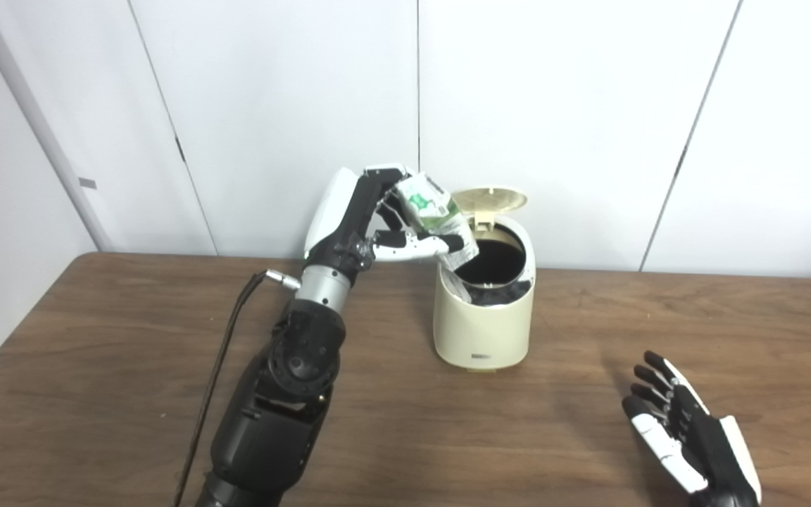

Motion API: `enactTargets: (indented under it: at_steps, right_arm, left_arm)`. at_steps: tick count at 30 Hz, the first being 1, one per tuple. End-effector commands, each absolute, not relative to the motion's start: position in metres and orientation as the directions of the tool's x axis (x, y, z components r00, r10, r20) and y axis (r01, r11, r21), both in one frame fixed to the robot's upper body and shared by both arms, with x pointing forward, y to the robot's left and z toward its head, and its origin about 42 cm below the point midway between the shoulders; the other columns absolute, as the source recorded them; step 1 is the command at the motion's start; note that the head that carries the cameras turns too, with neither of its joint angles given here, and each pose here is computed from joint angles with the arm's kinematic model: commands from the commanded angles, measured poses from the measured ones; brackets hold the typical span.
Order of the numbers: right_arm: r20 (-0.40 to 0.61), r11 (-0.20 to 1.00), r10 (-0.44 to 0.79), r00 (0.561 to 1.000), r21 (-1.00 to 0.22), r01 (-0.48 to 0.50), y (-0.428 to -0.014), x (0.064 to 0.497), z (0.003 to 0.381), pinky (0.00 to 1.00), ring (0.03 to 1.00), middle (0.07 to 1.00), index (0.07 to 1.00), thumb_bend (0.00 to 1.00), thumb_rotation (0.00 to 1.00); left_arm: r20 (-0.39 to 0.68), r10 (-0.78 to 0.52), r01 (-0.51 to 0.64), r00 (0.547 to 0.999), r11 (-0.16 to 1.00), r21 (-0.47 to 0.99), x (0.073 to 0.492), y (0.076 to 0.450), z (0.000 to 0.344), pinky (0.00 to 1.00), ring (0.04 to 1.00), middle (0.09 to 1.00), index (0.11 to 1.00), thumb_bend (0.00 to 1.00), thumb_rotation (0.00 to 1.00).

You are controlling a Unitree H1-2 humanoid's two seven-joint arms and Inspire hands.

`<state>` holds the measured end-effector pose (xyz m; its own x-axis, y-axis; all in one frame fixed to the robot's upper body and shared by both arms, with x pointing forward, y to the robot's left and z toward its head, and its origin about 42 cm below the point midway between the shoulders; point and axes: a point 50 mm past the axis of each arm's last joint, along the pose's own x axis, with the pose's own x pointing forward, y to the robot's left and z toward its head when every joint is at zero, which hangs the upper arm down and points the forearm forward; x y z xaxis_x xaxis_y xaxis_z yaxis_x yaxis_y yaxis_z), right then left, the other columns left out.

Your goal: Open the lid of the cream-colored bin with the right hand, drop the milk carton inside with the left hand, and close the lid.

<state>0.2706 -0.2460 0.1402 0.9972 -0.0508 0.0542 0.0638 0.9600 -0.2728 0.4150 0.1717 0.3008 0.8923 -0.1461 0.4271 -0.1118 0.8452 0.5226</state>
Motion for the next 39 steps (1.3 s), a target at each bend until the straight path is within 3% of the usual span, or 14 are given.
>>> enactTargets:
  at_steps: [1, 39]
  right_arm:
    - [0.085, 0.960, -0.024, 0.996, -0.276, 0.047, -0.240, 0.277, 0.145, 0.73, 0.828, 0.865, 0.894, 0.54, 0.69]
    - [0.108, 0.965, -0.019, 0.994, -0.260, 0.046, -0.231, 0.282, 0.146, 0.72, 0.827, 0.867, 0.903, 0.53, 0.65]
  left_arm:
    - [0.573, -0.176, -0.165, 0.800, 0.854, 0.493, 0.413, 0.160, 0.345, 0.41, 0.450, 0.503, 0.479, 0.50, 0.00]
    - [0.578, -0.168, -0.146, 0.798, 0.877, 0.457, 0.443, 0.134, 0.308, 0.41, 0.432, 0.483, 0.499, 0.50, 0.00]
